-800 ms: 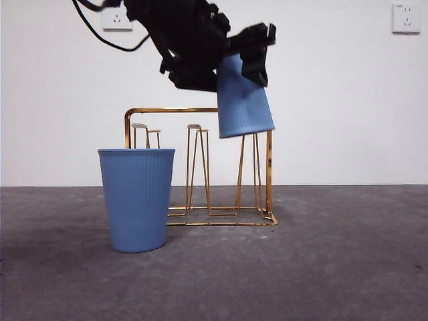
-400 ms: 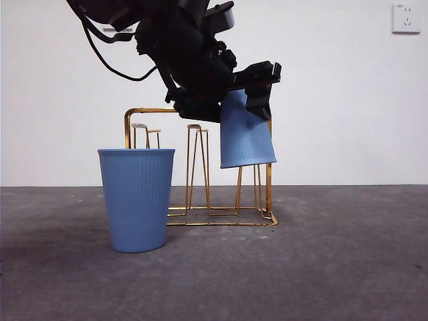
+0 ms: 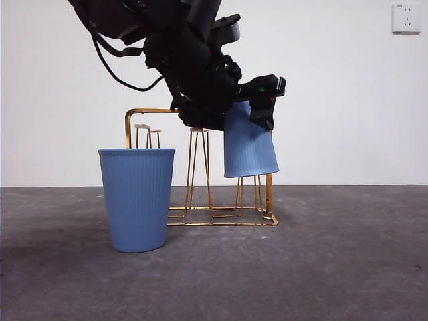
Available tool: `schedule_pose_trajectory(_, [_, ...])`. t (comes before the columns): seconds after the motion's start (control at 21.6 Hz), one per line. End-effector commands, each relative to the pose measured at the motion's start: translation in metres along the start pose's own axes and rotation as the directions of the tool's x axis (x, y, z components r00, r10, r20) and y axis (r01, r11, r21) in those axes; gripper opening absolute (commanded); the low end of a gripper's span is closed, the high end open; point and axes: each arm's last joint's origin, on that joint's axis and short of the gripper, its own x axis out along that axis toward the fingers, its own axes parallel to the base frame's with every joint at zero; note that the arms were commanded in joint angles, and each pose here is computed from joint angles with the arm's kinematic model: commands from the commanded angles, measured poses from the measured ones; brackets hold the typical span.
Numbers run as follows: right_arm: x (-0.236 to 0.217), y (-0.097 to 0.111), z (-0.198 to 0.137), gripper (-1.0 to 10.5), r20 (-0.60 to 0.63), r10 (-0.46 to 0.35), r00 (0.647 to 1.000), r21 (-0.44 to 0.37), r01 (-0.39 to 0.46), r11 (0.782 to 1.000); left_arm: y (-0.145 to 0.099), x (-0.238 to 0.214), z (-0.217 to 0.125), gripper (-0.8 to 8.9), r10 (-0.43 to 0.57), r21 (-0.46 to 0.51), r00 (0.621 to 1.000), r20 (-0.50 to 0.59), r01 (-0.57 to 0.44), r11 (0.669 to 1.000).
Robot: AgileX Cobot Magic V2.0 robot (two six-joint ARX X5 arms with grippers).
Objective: Pick up cup 1,put cup 1 in the cup rack,pick up cup 2,put cup 2 in the cup rack
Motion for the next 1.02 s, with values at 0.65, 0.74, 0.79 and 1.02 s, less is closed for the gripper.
schedule_pose_trajectory(0.65, [0.011,0.000,0.000,2.5,-0.030,-0.002,1.000,-0.044,0.000,0.999,-0.026,0.005,-0.020,-0.08,0.019,0.039,0.998,-0.067,-0.016,0.999])
schedule_pose_trajectory(0.74, [0.011,0.000,0.000,2.5,-0.030,-0.002,1.000,-0.046,0.000,0.999,-0.031,0.004,-0.020,-0.08,0.053,0.048,0.997,-0.061,-0.050,0.998])
schedule_pose_trajectory(0.79, [0.011,0.000,0.000,2.5,-0.030,-0.002,1.000,-0.047,0.000,0.999,-0.033,0.003,-0.020,-0.08,0.068,0.052,0.996,-0.059,-0.065,0.996])
schedule_pose_trajectory(1.02, [0.011,0.000,0.000,2.5,-0.030,-0.002,1.000,-0.048,0.000,0.999,-0.035,0.002,-0.021,-0.08,0.139,0.071,0.986,-0.093,-0.132,0.989])
